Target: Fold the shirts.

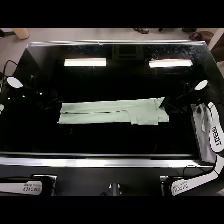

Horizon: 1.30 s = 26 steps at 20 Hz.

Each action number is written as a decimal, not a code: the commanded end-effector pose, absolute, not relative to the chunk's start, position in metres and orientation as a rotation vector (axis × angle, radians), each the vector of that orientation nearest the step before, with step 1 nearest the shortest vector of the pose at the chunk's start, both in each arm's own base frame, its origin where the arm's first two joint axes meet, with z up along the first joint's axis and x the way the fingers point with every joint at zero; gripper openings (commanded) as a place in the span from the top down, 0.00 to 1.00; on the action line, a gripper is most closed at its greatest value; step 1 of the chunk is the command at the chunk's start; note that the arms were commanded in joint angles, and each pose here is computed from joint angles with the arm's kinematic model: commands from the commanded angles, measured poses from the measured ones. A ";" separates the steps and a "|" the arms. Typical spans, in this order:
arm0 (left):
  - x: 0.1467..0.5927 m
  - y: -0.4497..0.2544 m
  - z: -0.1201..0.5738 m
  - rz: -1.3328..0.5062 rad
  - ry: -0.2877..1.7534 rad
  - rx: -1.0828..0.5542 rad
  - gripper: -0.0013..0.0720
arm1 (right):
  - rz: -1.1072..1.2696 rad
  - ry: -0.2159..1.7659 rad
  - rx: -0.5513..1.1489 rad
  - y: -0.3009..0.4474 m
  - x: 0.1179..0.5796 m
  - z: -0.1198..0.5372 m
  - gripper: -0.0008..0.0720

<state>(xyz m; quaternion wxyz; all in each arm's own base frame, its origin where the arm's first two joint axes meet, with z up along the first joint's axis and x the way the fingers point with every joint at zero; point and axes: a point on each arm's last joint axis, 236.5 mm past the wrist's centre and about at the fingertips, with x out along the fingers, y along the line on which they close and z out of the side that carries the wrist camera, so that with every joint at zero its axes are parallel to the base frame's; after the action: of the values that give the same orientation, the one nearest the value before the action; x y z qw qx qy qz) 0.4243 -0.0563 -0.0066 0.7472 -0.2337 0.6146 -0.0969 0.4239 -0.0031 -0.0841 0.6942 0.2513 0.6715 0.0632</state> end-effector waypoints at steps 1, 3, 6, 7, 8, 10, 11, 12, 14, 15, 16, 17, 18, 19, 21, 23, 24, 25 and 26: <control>0.417 -0.080 0.018 -0.284 1.312 -0.444 0.06 | 0.236 1.595 0.617 0.036 0.410 -0.099 0.01; 0.409 -0.100 0.021 -0.330 1.329 -0.410 0.06 | 0.217 1.597 0.614 0.053 0.416 -0.109 0.02; 0.401 -0.134 0.018 -0.395 1.347 -0.357 0.08 | 0.183 1.581 0.637 0.073 0.425 -0.108 0.95; 0.401 -0.148 0.017 -0.417 1.338 -0.338 0.33 | 0.213 1.570 0.656 0.080 0.429 -0.094 0.95; 0.403 -0.164 0.015 -0.440 1.323 -0.320 0.76 | 0.256 1.538 0.655 0.085 0.434 -0.077 0.95; 0.412 -0.207 0.008 -0.493 1.263 -0.298 0.95 | 0.307 1.464 0.627 0.088 0.442 -0.030 0.95; 0.416 -0.235 0.001 -0.525 1.236 -0.313 0.95 | 0.333 1.425 0.625 0.092 0.443 -0.002 0.95; 0.417 -0.262 -0.006 -0.555 1.225 -0.349 0.95 | 0.351 1.388 0.633 0.096 0.441 0.023 0.95; 0.413 -0.315 -0.025 -0.599 1.242 -0.483 0.95 | 0.377 1.332 0.616 0.099 0.427 0.067 0.95; 0.409 -0.338 -0.036 -0.609 1.265 -0.563 0.95 | 0.391 1.323 0.604 0.101 0.417 0.084 0.95; 0.404 -0.359 -0.046 -0.617 1.290 -0.636 0.95 | 0.406 1.313 0.588 0.103 0.405 0.101 0.95; 0.398 -0.378 -0.053 -0.640 1.304 -0.683 0.95 | 0.423 1.306 0.570 0.105 0.393 0.116 0.95; 0.392 -0.397 -0.057 -0.663 1.310 -0.736 0.95 | 0.438 1.296 0.551 0.106 0.380 0.132 0.95; 0.386 -0.415 -0.061 -0.680 1.315 -0.790 0.95 | 0.446 1.283 0.539 0.107 0.368 0.146 0.95; 0.370 -0.453 -0.064 -0.701 1.324 -0.906 0.95 | 0.461 1.233 0.510 0.109 0.351 0.171 0.95; 0.351 -0.490 -0.062 -0.751 1.322 -0.976 0.95 | 0.455 1.200 0.510 0.110 0.344 0.185 0.95; 0.344 -0.504 -0.060 -0.786 1.328 -0.976 0.95 | 0.452 1.195 0.519 0.110 0.345 0.186 0.95; 0.342 -0.508 -0.058 -0.811 1.321 -0.960 0.95 | 0.455 1.183 0.530 0.112 0.348 0.188 0.95; 0.348 -0.504 -0.052 -0.821 1.296 -0.950 0.95 | 0.464 1.157 0.549 0.115 0.354 0.191 0.95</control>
<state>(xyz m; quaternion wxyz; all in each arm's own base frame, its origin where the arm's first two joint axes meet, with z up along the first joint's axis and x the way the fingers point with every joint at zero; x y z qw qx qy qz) 0.3501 -0.4816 -0.0601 0.6282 -0.3871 0.5817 -0.3423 0.3554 0.1090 0.1756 0.7683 0.2418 0.5553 0.2072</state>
